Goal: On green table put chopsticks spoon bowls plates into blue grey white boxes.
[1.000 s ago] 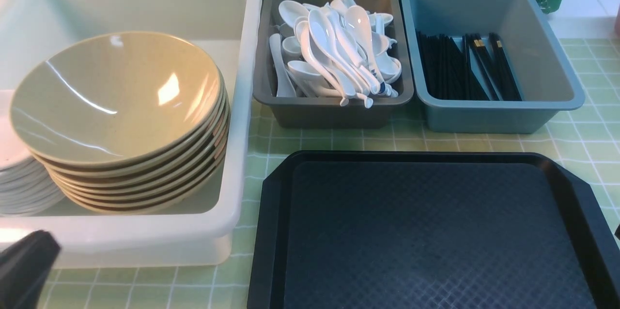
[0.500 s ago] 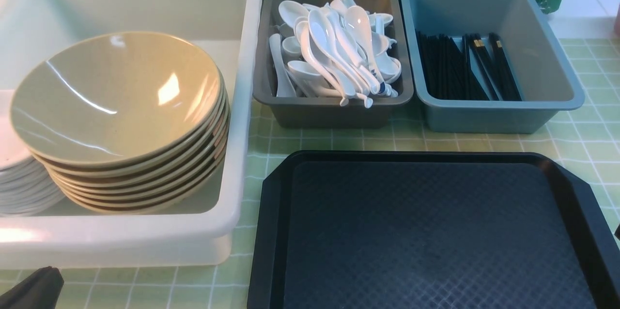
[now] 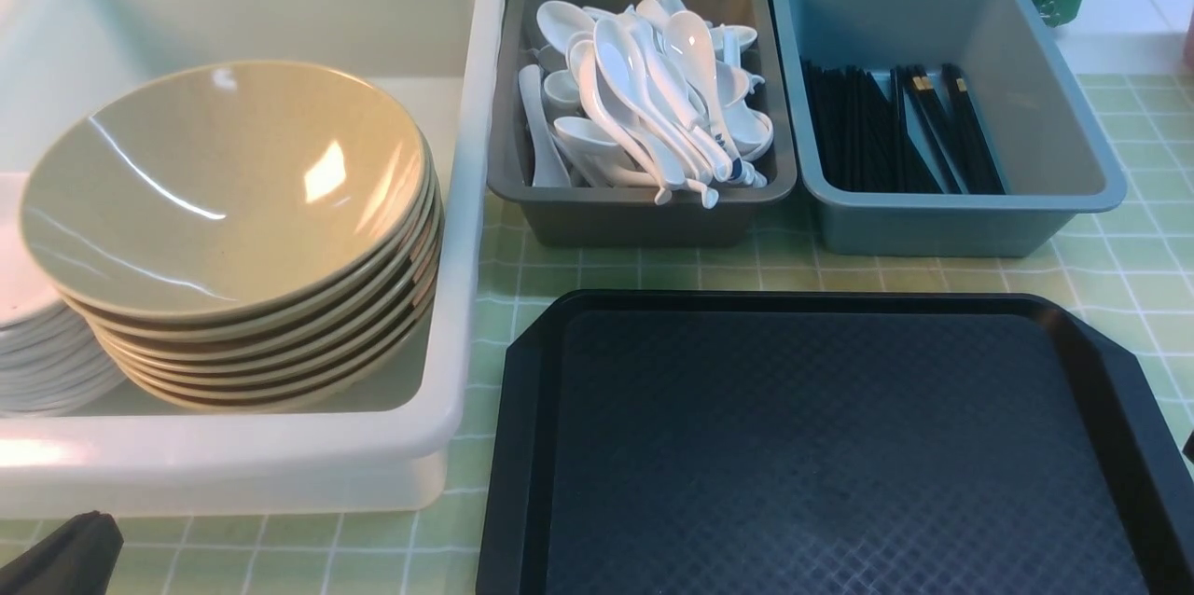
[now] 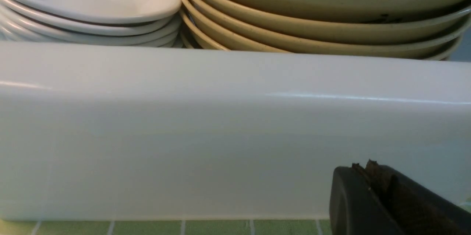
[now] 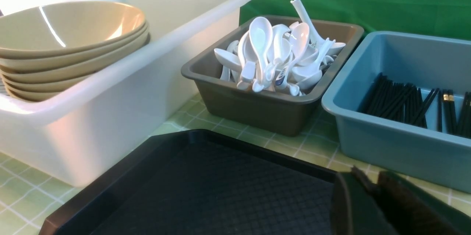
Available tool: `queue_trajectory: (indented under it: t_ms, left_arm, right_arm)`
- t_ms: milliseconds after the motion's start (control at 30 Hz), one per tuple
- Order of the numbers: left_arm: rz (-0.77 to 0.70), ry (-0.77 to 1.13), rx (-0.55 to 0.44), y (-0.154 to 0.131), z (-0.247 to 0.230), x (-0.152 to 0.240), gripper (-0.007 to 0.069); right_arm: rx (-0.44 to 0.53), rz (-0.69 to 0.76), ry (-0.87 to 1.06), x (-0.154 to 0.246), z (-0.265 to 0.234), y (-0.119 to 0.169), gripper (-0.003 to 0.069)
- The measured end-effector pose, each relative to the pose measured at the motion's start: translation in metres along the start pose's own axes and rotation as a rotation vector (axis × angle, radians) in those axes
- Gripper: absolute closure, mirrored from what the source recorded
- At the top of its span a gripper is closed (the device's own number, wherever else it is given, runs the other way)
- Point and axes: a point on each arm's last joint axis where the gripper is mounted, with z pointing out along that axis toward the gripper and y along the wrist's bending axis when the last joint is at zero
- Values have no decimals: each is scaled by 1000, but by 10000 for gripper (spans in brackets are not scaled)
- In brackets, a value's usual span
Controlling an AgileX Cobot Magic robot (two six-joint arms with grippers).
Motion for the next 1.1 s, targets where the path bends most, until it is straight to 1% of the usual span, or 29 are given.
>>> queue_trajectory:
  t_ms: [367, 433, 600, 667, 733, 767, 800, 833, 900, 1100]
  left_arm:
    - [0, -2, 0, 0, 0, 0, 627]
    - [0, -2, 0, 0, 0, 0, 627]
    - [0, -2, 0, 0, 0, 0, 627]
    - [0, -2, 0, 0, 0, 0, 627]
    - [0, -2, 0, 0, 0, 0, 627]
    - [0, -2, 0, 0, 0, 0, 627]
    - [0, -2, 0, 0, 0, 0, 627]
    - [0, -2, 0, 0, 0, 0, 627]
    - [0, -2, 0, 0, 0, 0, 627]
    - [0, -2, 0, 0, 0, 0, 627]
  right_arm:
    - [0, 0, -2, 0, 0, 0, 559]
    - [16, 2, -4, 0, 0, -1, 558]
    - [136, 18, -17, -1, 0, -9, 552]
    - [217, 29, -27, -2, -1, -15, 550]
    - [257, 35, -32, -2, -2, -17, 550]
    - [301, 41, -37, -2, -2, -20, 549]
    - [313, 42, -38, -2, -3, -21, 549]
    - [349, 47, -43, -2, -3, -23, 549]
    - [391, 53, -48, -3, -4, -26, 549]
    - [427, 58, -52, -3, -5, -28, 545]
